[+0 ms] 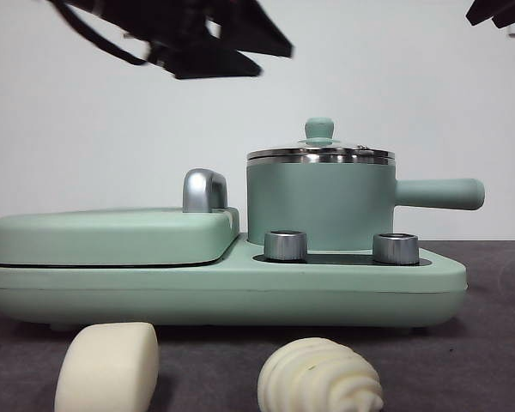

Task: Put the buns in a small steamer

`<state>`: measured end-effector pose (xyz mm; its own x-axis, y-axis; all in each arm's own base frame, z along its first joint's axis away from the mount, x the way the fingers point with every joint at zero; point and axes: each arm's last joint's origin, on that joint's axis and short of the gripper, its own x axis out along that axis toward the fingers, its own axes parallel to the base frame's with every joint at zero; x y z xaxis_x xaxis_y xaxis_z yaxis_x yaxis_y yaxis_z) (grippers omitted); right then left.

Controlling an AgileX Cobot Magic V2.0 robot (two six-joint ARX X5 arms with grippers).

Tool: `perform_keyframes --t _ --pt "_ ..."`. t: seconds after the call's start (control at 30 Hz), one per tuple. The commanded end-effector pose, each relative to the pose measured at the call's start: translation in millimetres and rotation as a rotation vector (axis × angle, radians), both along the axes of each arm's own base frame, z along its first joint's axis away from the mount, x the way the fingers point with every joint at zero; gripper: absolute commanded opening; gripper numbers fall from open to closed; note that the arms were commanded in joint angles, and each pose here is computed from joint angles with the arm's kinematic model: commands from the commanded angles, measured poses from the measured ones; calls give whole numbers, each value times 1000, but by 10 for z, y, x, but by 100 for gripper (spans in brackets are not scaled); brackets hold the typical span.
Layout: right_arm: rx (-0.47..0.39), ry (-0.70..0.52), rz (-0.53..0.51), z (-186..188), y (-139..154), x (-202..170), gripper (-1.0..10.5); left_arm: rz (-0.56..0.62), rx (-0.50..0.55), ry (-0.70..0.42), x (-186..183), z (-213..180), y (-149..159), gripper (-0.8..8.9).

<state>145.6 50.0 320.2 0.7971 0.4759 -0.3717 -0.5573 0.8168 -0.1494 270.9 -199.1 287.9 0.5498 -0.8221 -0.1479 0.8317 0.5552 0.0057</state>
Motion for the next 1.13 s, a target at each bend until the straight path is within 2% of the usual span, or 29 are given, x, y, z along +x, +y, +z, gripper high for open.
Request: perform_keyframes --t 0.03,0.4,0.7,1.03,1.13 --pt "16 -10 -1 53 9 6 232 -12 -4 -1 138 6 -201 309" --pt "16 -10 -1 53 10 6 232 -42 45 -19 518 -135 -589 309" --pt "16 -10 0 52 10 6 232 -18 135 48 531 -286 -585 309" --pt "17 -9 2 53 10 5 232 -19 143 53 529 -297 -583 306" --pt "17 -9 2 53 10 5 232 -19 143 53 529 -297 -583 251"
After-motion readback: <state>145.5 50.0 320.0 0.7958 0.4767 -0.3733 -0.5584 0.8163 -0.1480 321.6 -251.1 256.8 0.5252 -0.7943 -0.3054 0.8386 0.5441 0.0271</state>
